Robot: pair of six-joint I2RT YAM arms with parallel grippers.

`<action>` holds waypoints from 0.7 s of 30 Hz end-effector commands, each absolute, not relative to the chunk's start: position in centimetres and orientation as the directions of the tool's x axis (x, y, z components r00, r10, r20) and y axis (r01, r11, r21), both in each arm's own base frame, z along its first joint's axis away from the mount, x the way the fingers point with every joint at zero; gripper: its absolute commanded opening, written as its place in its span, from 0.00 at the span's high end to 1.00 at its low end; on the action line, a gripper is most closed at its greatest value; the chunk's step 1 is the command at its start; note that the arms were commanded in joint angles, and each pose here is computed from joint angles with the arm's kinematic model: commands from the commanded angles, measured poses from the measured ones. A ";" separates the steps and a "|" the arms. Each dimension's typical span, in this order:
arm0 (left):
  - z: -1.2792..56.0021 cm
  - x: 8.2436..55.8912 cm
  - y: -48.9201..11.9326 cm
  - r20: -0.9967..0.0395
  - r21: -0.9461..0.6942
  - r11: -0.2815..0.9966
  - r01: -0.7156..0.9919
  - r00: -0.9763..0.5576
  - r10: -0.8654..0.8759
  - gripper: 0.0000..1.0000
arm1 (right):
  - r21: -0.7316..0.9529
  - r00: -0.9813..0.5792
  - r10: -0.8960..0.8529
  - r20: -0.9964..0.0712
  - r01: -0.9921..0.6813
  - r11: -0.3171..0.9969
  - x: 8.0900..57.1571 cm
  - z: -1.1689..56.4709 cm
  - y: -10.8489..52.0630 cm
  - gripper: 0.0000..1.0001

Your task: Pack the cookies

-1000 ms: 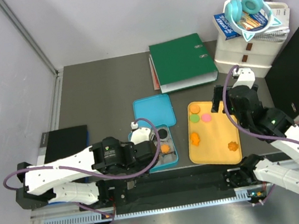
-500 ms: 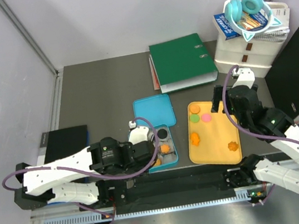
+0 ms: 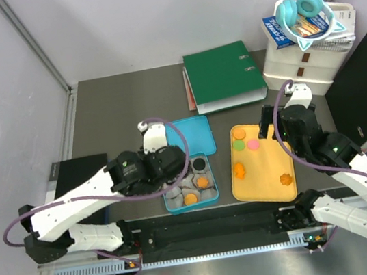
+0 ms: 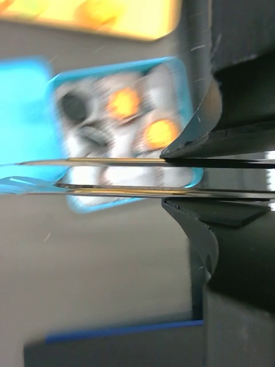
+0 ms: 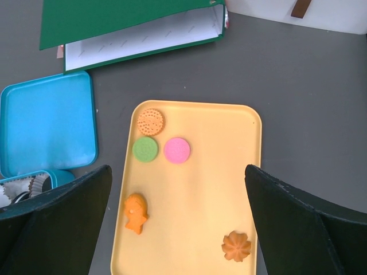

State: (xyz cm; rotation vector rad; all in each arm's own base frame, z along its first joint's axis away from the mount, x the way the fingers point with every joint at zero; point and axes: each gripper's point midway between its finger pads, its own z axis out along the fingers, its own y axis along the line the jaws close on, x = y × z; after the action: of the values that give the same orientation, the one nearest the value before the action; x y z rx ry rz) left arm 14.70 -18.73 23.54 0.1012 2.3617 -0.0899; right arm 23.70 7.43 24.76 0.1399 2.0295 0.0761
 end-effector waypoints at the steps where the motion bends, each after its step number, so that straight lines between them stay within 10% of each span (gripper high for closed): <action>1: 23.3 20.6 -18.0 -0.768 0.028 1.000 0.012 -0.640 0.030 0.64 | 0.170 -0.406 0.172 -0.897 0.040 0.985 24.0 26.0 8.3 0.01; 21: 9.8 44.3 -9.7 -0.592 0.087 0.940 -0.330 -0.776 -0.218 0.60 | 0.188 -0.452 0.173 -0.875 0.013 0.982 23.9 25.1 9.3 0.01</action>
State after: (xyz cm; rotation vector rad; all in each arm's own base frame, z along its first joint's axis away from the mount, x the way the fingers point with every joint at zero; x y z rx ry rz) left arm 40.20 -9.79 10.10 -0.3404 2.5135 0.3006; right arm 23.92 8.80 24.46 0.1238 2.0505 0.1417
